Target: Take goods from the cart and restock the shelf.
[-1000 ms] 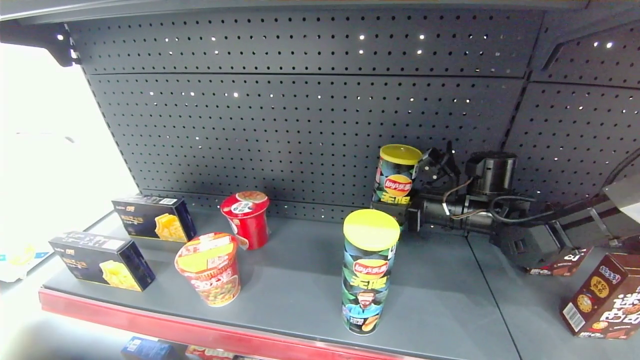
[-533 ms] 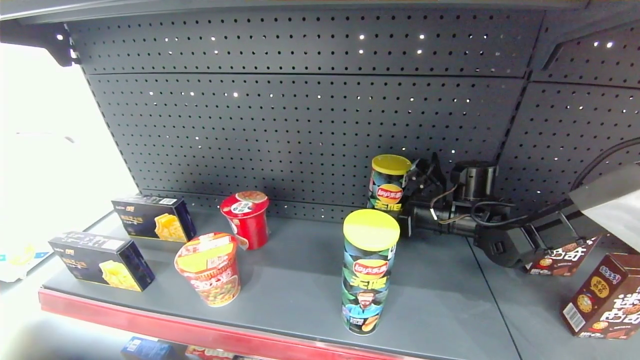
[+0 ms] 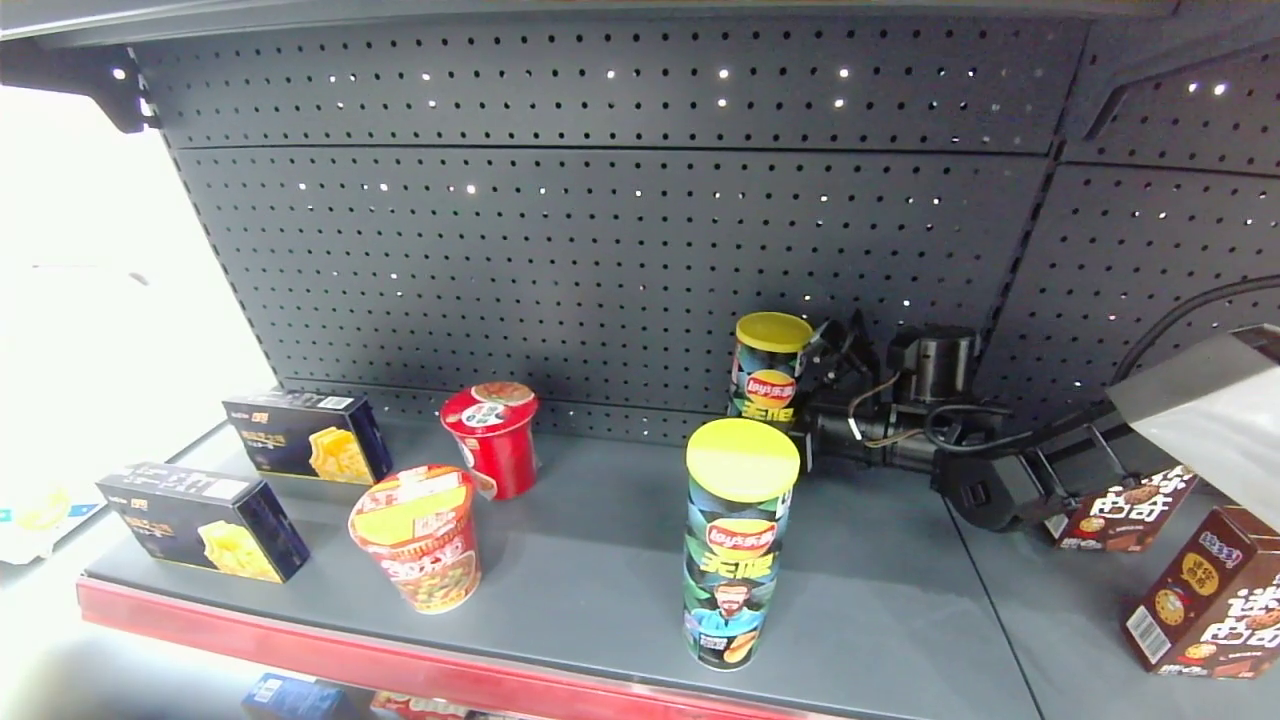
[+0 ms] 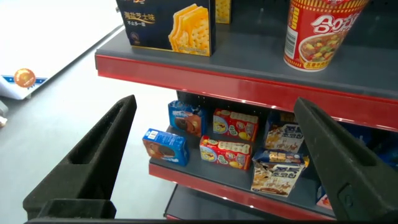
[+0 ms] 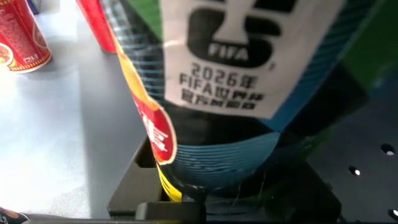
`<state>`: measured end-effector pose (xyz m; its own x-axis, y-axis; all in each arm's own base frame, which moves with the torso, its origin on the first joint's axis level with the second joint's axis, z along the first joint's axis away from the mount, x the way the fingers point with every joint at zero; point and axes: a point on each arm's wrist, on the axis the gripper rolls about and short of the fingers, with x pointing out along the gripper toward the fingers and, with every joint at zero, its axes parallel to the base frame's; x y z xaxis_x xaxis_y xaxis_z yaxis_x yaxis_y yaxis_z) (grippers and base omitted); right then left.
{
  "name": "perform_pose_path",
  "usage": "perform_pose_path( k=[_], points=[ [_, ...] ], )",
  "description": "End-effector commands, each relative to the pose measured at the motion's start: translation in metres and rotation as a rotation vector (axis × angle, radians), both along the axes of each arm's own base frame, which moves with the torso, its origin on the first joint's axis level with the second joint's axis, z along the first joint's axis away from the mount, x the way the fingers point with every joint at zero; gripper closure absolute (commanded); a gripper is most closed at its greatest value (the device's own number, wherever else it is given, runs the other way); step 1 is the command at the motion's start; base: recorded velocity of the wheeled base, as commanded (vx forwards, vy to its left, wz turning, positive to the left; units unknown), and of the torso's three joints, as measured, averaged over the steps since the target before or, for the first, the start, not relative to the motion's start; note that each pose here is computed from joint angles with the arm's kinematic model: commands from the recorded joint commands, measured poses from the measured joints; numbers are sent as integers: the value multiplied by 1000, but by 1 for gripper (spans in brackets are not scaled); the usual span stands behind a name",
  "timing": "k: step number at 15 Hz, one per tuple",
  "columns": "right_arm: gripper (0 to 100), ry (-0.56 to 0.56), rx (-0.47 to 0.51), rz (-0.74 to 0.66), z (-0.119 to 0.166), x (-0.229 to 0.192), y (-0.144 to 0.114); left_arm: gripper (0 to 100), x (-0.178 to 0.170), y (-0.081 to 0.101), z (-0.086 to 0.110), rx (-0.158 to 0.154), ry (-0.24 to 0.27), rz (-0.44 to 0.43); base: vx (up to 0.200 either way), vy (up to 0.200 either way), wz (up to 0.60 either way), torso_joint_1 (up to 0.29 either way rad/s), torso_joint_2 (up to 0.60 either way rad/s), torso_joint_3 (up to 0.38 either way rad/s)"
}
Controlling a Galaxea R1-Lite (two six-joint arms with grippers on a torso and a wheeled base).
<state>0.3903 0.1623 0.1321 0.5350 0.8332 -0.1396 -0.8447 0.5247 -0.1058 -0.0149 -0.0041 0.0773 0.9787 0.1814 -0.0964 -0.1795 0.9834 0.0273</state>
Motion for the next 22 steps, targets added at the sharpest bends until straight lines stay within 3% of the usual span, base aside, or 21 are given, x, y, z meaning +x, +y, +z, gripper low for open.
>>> perform_pose_path(
  k=[1,2,3,10,16,22],
  points=[
    [100,0,0,1,0,0,0,0,0,0,0,-1,2,-1,0,0,0,0,0,0],
    [100,-3,-2,2,0,0,0,0,0,0,0,-1,2,-1,0,0,0,0,0,0],
    [0,-11,-7,-5,0,0,0,0,0,0,0,-1,2,1,0,0,0,0,0,0],
    [0,9,-21,-21,4,-17,-8,0,0,0,0,-1,2,1,0,0,0,0,0,0],
    [0,17,-80,-67,7,-51,-41,0,0,0,0,-1,2,-1,0,0,0,0,0,0],
    [0,37,-140,-268,8,-59,-60,0,0,0,0,-1,2,-1,0,0,0,0,0,0]
  ],
)
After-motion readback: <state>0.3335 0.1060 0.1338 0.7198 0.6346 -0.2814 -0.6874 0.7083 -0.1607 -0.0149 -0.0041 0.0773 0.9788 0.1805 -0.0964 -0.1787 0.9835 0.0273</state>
